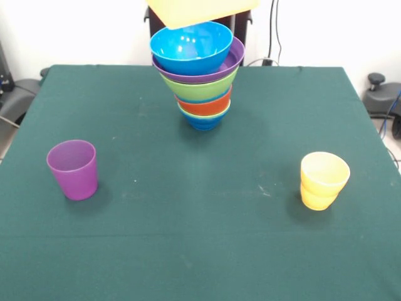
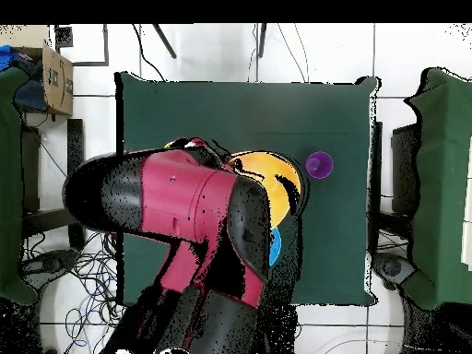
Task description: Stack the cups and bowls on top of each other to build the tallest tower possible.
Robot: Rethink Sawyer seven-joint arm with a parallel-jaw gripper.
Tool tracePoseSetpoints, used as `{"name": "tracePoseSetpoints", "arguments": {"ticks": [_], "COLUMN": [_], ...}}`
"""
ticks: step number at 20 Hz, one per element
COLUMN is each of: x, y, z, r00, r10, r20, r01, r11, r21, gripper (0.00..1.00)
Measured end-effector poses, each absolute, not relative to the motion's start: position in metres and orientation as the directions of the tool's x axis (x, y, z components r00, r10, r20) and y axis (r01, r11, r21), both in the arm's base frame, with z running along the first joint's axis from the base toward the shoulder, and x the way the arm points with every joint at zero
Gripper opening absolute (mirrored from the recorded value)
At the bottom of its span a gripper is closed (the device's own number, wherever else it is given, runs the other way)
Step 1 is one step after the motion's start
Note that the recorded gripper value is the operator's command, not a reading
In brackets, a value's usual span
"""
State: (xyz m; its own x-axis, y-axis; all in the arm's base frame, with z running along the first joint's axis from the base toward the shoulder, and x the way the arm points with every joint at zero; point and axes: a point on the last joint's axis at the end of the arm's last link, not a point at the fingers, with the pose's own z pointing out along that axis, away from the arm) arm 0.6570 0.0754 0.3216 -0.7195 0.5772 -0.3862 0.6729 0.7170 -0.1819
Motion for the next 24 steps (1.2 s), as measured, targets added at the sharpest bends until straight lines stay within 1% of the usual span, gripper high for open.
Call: {"name": "tracePoseSetpoints", "arguments": {"ticks": [14,24], "x": [0.626,0.601], "y": [0.068,0.064], "z": [0.276,0.251], "r00": [-0.764,-0.785], "r10": [0.555,0.549], "r20": [-0.329,-0.286], "r01": [0.638,0.618], "r11": [0.728,0.729], "r21": [-0.252,-0.295], "gripper": [0.00,0.00]}}
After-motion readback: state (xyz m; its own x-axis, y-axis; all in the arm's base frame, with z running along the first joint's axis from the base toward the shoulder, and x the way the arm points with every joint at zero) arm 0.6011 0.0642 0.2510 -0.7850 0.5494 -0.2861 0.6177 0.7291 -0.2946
